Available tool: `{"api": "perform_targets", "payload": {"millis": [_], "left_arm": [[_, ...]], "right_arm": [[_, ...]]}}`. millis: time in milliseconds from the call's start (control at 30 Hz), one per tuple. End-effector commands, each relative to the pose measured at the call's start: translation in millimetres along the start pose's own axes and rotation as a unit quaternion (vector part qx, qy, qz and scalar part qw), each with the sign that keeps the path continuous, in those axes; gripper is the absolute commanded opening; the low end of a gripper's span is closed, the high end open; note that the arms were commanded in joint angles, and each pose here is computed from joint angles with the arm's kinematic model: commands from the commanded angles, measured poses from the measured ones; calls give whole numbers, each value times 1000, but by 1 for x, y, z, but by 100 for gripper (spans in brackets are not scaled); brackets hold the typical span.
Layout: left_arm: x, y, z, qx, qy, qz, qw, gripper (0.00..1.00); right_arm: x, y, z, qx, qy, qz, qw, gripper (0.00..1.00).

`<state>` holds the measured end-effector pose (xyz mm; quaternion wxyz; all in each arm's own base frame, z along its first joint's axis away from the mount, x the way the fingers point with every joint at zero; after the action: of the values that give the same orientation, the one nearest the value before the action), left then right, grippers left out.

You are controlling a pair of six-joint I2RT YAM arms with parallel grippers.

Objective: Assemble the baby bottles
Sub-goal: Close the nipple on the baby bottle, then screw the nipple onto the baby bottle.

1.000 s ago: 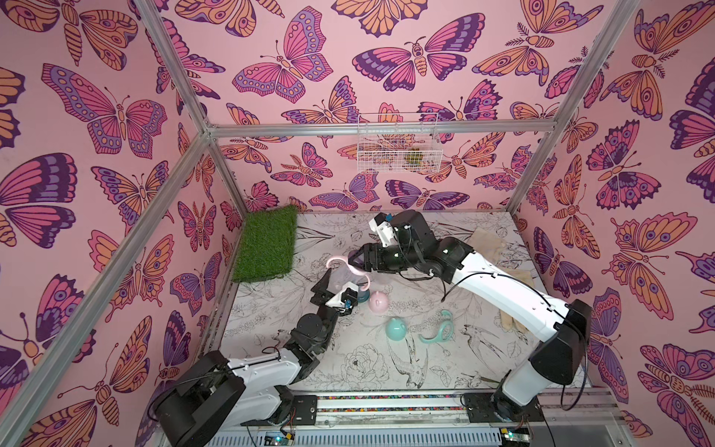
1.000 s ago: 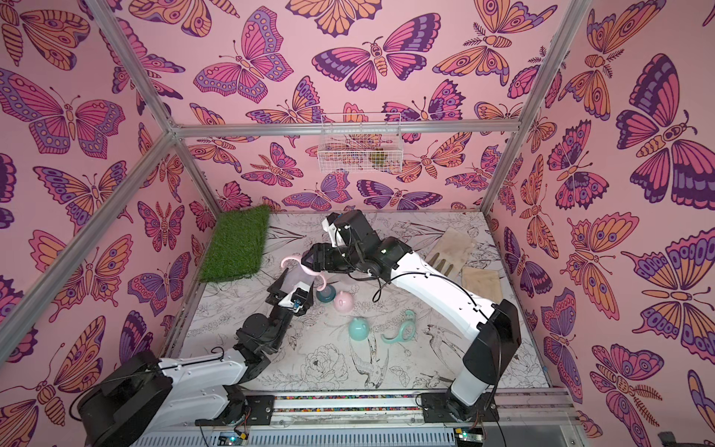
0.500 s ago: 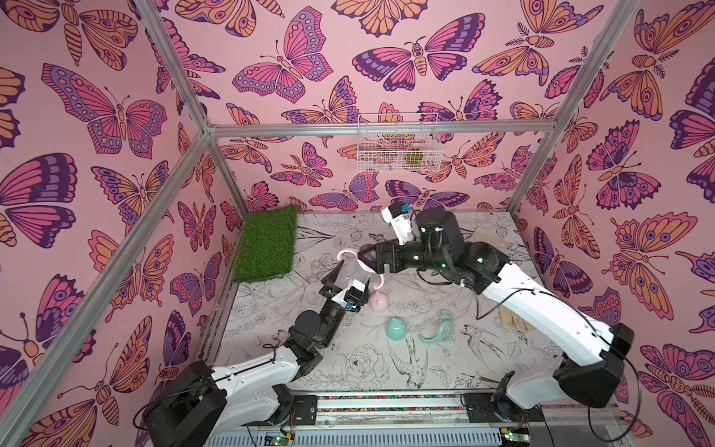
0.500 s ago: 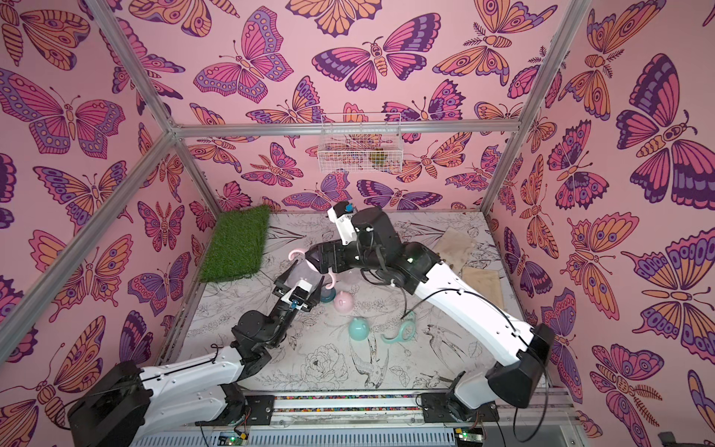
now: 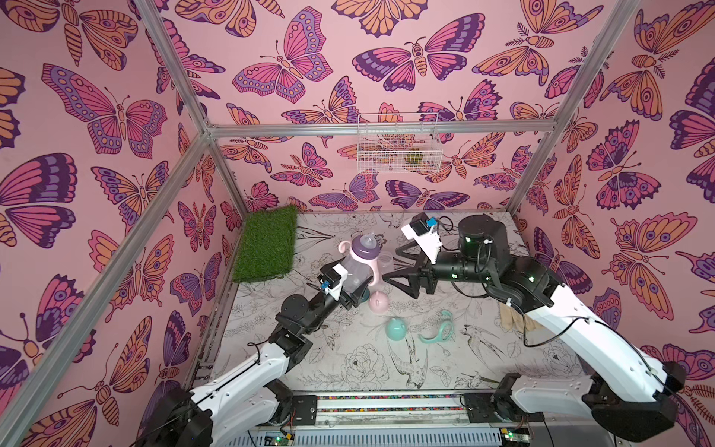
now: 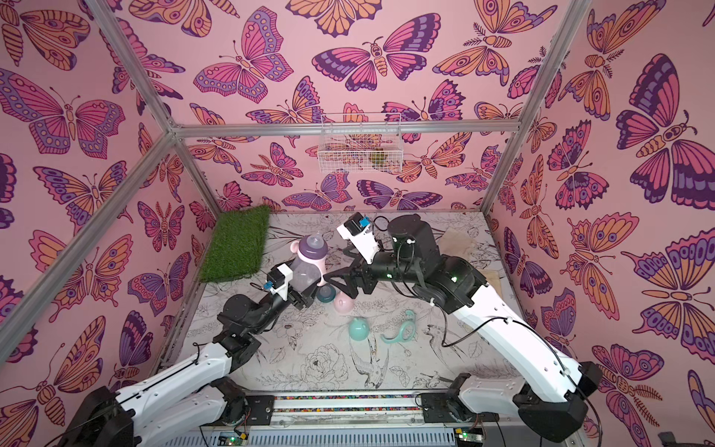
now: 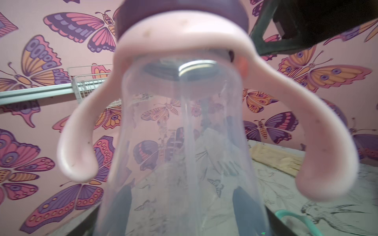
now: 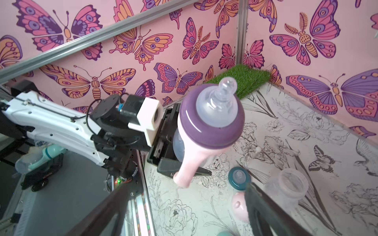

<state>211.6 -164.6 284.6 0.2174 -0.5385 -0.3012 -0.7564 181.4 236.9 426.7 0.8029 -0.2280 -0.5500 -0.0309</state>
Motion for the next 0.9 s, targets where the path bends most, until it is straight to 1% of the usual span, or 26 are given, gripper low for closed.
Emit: {"api": "perform_targets", "payload": {"millis": [0,100,167,367,400,600,733,867], "left_arm": [[25,-1,-9,-101,-65,-48,992,0],[31,0,-13,-150,-81,-62,983,0],[36,0,-16,-181,-89,-77,976,0],[45,2,-21,-235,-107,-104,960,0],[46,2,-21,-242,-108,-107,958,0],[49,2,-23,-268,-118,-119,949,0],[48,2,-23,-268,-116,-119,949,0],[47,3,-23,-270,-116,-116,949,0]], "right_arm": [[3,-12,5,30,-66,-20,997,91],[9,-14,10,63,-93,-42,993,94],[14,-12,11,68,-105,-54,991,94],[25,-3,7,85,-108,-68,988,95],[27,-2,8,99,-109,-69,987,94],[33,8,7,123,-107,-68,984,91],[35,12,8,142,-105,-69,982,85],[35,12,9,151,-104,-70,981,82]]}}
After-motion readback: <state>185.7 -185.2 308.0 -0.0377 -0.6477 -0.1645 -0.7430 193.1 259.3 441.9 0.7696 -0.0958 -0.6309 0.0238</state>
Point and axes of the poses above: each gripper's point midway between its finger pads, its own y axis out along the fingers, its own z axis along the line the jaws close on, x = y × z, the point moved 8 cm from there along -y, back along the fingers, and after that the axes turned 6 degrees about y, right-handed, at the moved point
